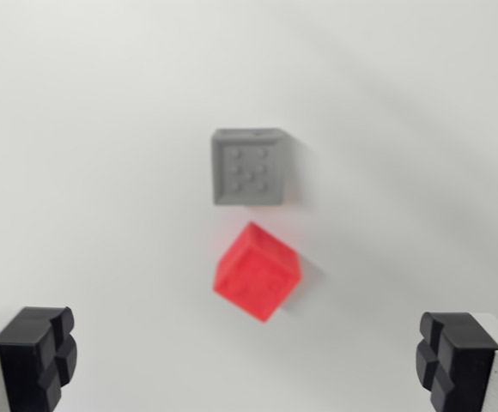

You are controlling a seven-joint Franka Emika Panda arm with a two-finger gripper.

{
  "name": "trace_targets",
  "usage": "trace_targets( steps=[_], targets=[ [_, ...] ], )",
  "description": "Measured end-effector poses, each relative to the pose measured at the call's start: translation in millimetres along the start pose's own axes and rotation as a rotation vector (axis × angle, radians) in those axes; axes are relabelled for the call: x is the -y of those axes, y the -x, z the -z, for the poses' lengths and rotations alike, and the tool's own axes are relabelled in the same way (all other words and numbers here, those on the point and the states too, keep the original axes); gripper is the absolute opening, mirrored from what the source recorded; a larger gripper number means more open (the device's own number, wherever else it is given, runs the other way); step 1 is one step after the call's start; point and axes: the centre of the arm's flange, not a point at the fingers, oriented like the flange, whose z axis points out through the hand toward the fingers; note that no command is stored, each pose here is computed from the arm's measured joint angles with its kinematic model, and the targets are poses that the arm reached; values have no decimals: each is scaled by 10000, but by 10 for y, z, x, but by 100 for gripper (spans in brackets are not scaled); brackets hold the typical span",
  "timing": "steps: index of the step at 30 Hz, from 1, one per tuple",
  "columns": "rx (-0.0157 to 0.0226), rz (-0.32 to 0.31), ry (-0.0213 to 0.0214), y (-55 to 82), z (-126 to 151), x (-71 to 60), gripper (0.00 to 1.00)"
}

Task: Destack cube

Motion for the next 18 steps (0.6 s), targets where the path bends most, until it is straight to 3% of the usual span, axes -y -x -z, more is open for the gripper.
trace_targets(
  steps=[4,18],
  targets=[
    [15,-1,-3,0,91,-1,100],
    [15,-5,-9,-7,295,-3,100]
  ],
)
